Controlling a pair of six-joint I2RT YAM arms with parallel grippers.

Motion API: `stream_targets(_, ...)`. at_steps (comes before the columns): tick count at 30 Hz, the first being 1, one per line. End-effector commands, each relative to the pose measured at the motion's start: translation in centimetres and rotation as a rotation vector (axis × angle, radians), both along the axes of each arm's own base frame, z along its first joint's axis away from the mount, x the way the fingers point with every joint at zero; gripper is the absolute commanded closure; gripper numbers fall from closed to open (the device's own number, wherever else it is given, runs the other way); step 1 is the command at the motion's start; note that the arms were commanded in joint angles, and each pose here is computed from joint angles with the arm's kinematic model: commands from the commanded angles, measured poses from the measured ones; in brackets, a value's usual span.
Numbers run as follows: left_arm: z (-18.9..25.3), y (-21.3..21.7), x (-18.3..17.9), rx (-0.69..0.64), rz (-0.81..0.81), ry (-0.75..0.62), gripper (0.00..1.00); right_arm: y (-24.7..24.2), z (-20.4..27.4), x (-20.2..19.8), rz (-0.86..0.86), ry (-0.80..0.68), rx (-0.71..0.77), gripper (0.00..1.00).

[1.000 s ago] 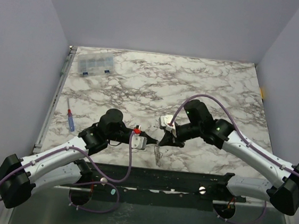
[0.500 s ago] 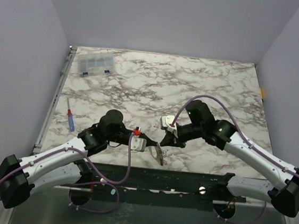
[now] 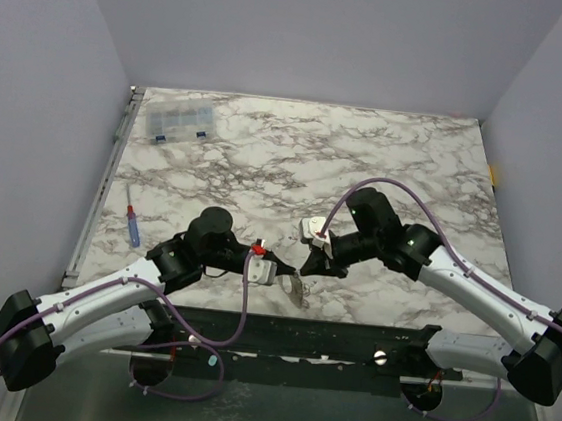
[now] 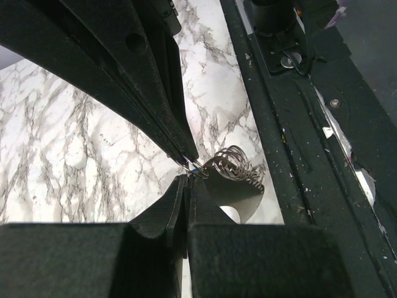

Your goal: Put the keys on the keyring

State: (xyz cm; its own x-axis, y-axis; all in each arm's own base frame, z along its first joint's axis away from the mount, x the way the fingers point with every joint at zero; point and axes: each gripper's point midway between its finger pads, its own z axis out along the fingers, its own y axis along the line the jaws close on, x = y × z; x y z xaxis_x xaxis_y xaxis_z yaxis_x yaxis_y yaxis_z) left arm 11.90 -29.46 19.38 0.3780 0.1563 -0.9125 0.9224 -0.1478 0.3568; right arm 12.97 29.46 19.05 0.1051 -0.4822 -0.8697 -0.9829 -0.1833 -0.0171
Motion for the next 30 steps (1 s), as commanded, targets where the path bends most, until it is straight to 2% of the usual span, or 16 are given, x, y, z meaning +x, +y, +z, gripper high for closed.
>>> stream_targets(1, 1.8, -0.3, 0.6, -0.033, 0.025, -0.057, 1.00, 0.3, 0.9, -0.1, 0.017, -0.010, 0.033, 0.99)
stream_targets(13, 2.1, -0.1, 2.3, -0.024, 0.105, -0.090, 1.00, 0.4, 0.5, -0.6, 0.039, 0.027, 0.033, 0.99)
stream_targets(30, 2.7, -0.2, -0.2, -0.062, -0.020, -0.104, 1.00, 0.6, 0.0, -0.1, 0.028, 0.017, 0.026, 0.99)
